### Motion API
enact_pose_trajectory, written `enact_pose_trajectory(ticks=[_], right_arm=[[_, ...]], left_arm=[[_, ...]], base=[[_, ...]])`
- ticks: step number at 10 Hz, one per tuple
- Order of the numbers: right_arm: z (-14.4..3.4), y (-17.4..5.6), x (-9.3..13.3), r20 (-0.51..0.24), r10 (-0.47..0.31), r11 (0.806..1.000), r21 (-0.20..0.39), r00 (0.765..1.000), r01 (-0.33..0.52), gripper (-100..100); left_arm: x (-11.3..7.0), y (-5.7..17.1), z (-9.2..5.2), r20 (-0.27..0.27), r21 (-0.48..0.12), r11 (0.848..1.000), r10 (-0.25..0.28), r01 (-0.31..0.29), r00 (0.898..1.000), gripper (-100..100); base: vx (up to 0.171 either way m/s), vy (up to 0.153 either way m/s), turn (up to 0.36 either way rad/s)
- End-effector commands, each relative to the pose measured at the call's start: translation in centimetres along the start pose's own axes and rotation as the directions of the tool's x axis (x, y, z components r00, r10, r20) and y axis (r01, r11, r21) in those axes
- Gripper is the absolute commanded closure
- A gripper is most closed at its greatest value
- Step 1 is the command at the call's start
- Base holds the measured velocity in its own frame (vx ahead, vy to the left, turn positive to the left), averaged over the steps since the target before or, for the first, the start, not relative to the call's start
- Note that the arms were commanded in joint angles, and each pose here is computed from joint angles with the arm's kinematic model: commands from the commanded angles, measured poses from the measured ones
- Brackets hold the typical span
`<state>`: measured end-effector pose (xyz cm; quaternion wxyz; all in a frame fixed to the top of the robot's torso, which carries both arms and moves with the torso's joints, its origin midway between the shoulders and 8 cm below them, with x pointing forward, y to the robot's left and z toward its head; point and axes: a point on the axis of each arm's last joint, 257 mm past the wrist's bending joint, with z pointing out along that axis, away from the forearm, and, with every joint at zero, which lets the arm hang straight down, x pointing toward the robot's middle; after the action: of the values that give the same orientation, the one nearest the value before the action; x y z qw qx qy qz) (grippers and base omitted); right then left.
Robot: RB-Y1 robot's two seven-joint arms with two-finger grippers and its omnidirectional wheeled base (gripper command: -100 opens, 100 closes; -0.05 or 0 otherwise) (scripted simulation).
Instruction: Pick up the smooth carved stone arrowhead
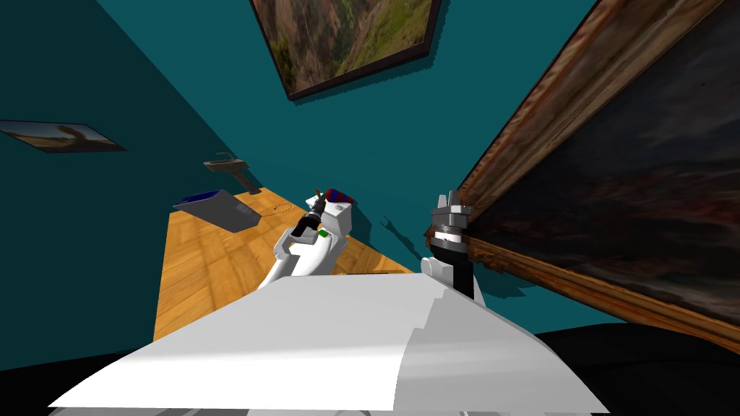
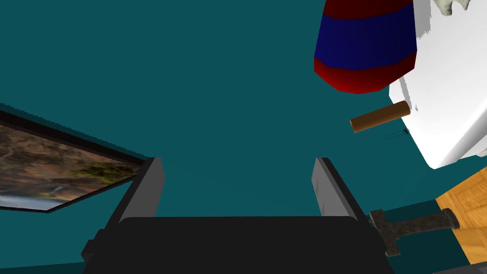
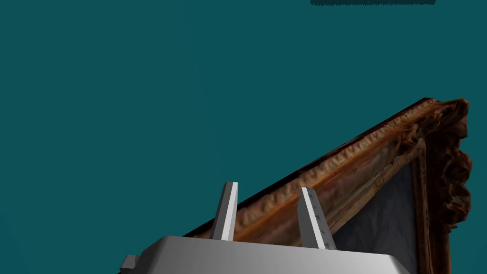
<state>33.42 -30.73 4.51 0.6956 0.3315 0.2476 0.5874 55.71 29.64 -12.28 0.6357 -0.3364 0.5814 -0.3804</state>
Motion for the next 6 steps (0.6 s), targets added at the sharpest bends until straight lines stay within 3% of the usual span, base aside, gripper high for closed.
enact_pose_trajectory(ticks=[1,2,3,5,6], right_arm=[[0.0,0.0,0.0,0.0,0.0,1.0,0.0,1.0,0.0,0],[0.0,0.0,0.0,0.0,0.0,1.0,0.0,1.0,0.0,0],[0.0,0.0,0.0,0.0,0.0,1.0,0.0,1.0,0.0,0],[0.0,0.0,0.0,0.0,0.0,1.0,0.0,1.0,0.0,0],[0.0,0.0,0.0,0.0,0.0,1.0,0.0,1.0,0.0,0]], left_arm=[[-0.3,1.0,1.0,-0.003,-0.046,0.999,0.018,-0.018,1.0,-100],[-0.2,1.4,1.0,-0.006,-0.061,0.998,0.018,-0.018,1.0,-100],[-0.9,2.4,2.2,-0.003,-0.098,0.994,0.047,-0.047,0.999,-100],[-0.8,3.1,2.3,-0.009,-0.128,0.991,0.046,-0.047,0.999,-100],[-1.5,4.0,3.5,-0.007,-0.169,0.983,0.072,-0.072,0.997,-100]], base=[[-0.035,0.003,-0.03],[-0.014,0.004,-0.001],[-0.027,0.004,-0.049],[-0.019,0.0,-0.01],[-0.019,-0.003,-0.039]])
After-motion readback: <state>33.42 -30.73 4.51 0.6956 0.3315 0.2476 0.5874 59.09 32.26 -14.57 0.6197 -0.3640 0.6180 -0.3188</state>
